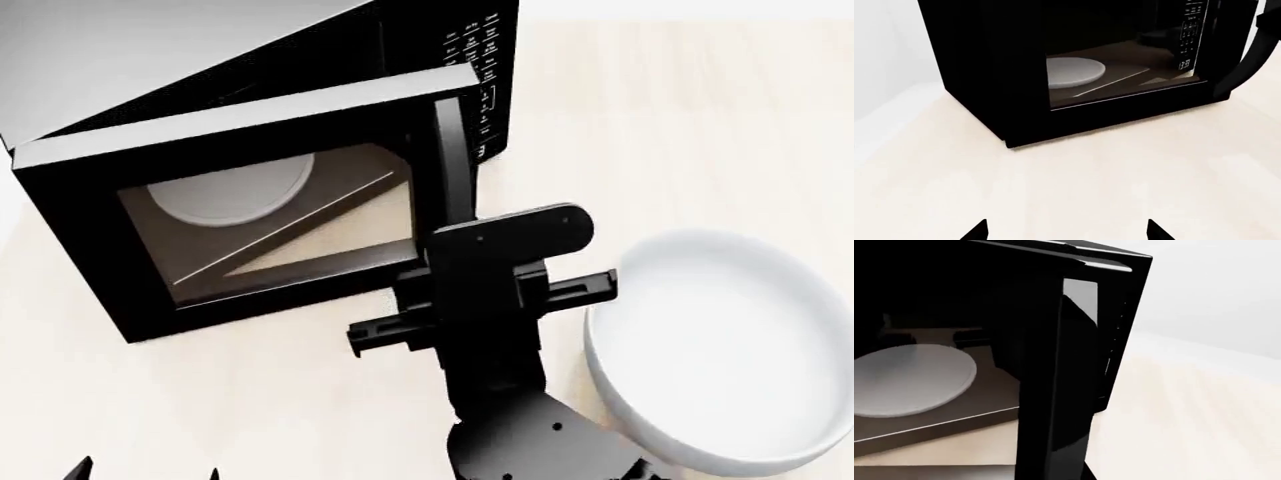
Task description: Open the microwave.
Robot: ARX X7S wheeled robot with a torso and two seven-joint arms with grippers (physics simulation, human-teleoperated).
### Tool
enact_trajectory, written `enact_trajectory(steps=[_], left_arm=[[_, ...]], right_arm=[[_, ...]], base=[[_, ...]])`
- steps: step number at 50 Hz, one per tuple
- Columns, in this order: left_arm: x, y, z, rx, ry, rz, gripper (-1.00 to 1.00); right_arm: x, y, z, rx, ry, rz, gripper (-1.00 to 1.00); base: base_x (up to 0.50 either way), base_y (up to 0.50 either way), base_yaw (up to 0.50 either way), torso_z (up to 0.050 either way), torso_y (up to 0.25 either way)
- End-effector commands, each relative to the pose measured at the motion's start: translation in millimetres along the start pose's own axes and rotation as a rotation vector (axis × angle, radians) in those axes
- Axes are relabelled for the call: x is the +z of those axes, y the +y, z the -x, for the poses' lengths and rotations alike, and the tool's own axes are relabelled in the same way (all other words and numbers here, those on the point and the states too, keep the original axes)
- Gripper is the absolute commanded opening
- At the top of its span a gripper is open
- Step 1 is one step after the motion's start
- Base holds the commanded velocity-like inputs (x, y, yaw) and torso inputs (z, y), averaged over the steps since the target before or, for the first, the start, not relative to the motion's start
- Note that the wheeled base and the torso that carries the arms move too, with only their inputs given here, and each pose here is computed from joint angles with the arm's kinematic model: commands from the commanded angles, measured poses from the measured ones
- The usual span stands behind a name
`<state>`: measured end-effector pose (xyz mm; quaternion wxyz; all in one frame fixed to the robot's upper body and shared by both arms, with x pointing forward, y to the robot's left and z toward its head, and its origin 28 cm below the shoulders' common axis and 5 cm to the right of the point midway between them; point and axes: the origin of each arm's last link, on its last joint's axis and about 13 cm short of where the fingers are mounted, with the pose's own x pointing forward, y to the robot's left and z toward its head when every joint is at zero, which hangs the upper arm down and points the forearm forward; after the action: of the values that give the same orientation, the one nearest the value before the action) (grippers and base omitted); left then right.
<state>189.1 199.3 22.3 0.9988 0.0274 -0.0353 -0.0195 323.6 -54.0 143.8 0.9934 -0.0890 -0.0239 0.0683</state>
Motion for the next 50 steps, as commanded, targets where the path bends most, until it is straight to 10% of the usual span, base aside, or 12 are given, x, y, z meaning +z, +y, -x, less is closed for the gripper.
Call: enact_trajectory(steps=[1, 43, 44, 50], left_arm=[[-0.3, -0.4, 0.0, -0.001, 0.0, -0.004, 1.0], [-0.6, -0.7, -0.8, -0.002, 0.003, -0.008, 1.0], [-0.7, -0.7, -0.9, -0.001, 0.002, -0.009, 1.0], [-1.1, -0.5, -0.9, -0.002, 0.004, -0.008, 1.0]], right_arm=[[10.5, 13.8, 26.9, 0.089, -0.097, -0.02, -1.0], [-20.5, 22.6, 54.1, 0.14, -0.054, -0.083, -1.0], [-21.3, 22.0, 52.8, 0.121, -0.066, -0.087, 1.0], [-31.2, 17.8, 52.7, 0.012, -0.095, -0.052, 1.0]], base=[[0.0, 0.0, 0.0, 0.0, 0.0], [0.0, 0.0, 0.0, 0.0, 0.001], [0.0, 0.0, 0.0, 0.0, 0.0], [0.0, 0.0, 0.0, 0.0, 0.0]])
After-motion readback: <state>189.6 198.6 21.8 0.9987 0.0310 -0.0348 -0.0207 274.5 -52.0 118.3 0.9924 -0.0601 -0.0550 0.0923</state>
